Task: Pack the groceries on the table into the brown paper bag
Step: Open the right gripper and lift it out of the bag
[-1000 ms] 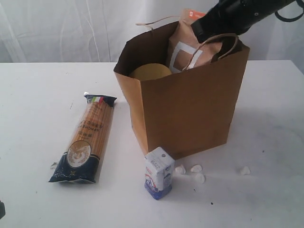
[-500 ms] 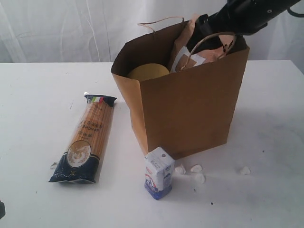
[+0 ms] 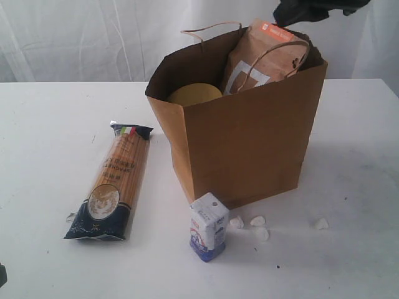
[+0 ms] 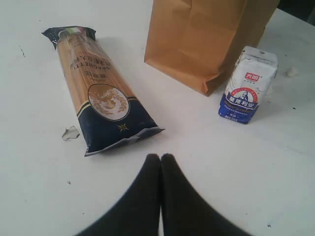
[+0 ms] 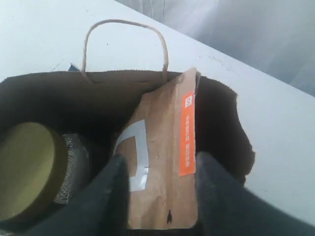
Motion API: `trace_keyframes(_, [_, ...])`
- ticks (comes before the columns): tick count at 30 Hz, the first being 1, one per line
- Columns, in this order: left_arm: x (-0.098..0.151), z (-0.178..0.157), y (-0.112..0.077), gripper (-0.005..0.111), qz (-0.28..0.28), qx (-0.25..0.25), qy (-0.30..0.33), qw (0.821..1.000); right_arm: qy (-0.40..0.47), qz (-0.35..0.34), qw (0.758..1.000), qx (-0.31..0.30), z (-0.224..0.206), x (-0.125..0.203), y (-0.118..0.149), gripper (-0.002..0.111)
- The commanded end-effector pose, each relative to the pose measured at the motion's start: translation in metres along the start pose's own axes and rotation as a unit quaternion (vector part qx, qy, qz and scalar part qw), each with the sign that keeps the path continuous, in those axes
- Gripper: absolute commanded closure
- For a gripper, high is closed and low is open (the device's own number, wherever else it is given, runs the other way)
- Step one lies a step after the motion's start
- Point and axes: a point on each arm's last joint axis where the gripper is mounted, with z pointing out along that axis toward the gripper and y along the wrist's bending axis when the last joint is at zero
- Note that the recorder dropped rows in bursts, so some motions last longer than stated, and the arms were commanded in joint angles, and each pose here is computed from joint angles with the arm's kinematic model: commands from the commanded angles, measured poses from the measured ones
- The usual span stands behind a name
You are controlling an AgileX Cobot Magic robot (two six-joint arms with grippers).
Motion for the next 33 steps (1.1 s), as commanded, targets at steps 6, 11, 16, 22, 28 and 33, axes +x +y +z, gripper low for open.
trace_keyframes(6, [0.001, 0.0, 0.0, 0.107, 0.0, 0.001, 0.0, 1.0, -0.03, -0.009, 0.998, 0.047, -0.041, -0.004, 0.004, 0.108])
trace_keyframes(11, [0.001, 0.0, 0.0, 0.107, 0.0, 0.001, 0.0, 1.0, -0.044, -0.009, 0.993, 0.108, -0.081, -0.001, 0.007, 0.108])
trace_keyframes(16, [0.001, 0.0, 0.0, 0.107, 0.0, 0.001, 0.0, 1.0, -0.055, 0.011, 0.989, 0.139, -0.122, 0.007, 0.016, 0.108])
trace_keyframes(22, [0.001, 0.0, 0.0, 0.107, 0.0, 0.001, 0.0, 1.0, -0.064, 0.032, 0.983, 0.17, -0.171, 0.024, 0.03, 0.108])
trace_keyframes(28, [0.001, 0.0, 0.0, 0.107, 0.0, 0.001, 0.0, 1.0, -0.049, 0.046, 0.984, 0.166, -0.207, 0.047, 0.047, 0.108])
trace_keyframes(33, [0.001, 0.0, 0.0, 0.107, 0.0, 0.001, 0.0, 1.0, -0.051, 0.05, 0.986, 0.154, -0.212, 0.063, 0.056, 0.108])
